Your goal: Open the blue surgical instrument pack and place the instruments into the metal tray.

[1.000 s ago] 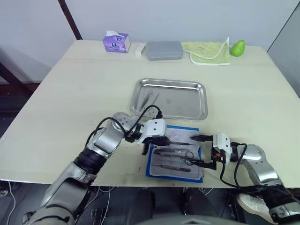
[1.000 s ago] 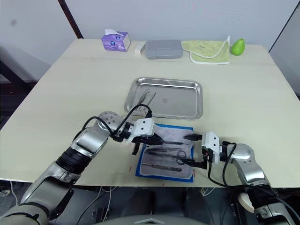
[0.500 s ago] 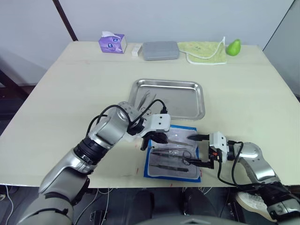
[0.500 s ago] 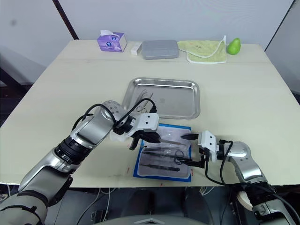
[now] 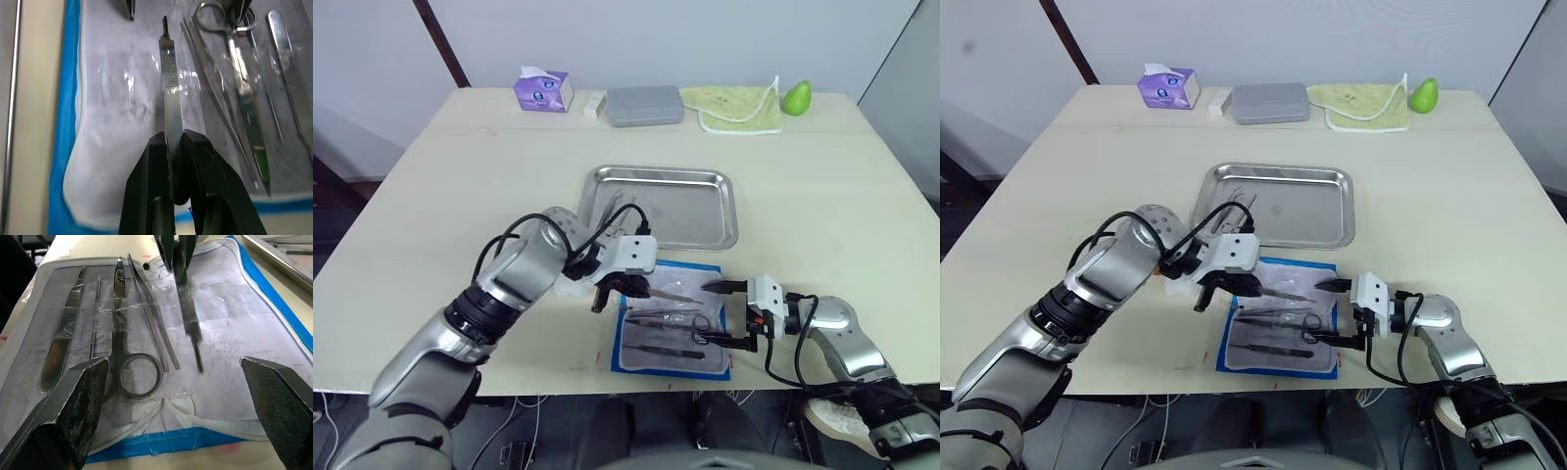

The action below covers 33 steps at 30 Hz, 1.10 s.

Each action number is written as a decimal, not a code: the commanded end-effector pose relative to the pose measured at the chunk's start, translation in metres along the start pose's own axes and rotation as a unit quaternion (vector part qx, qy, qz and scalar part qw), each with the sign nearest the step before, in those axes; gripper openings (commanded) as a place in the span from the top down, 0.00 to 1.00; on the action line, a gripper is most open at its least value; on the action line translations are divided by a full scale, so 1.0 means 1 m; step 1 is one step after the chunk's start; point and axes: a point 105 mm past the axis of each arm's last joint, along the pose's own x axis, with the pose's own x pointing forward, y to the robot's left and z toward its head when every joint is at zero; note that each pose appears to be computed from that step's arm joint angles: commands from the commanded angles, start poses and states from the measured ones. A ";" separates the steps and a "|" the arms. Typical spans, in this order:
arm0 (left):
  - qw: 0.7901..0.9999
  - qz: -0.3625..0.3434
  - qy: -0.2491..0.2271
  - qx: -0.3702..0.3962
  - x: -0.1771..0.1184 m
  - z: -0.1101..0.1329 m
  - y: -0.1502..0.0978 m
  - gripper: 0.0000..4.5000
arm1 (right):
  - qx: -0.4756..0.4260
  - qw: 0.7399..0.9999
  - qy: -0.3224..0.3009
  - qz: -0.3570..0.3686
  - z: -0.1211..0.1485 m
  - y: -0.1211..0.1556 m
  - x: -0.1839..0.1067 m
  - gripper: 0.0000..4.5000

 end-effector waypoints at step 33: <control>0.906 0.299 -0.204 -0.220 -0.078 0.003 0.025 0.99 | 0.068 0.992 0.106 0.022 -0.052 0.011 -0.016 0.00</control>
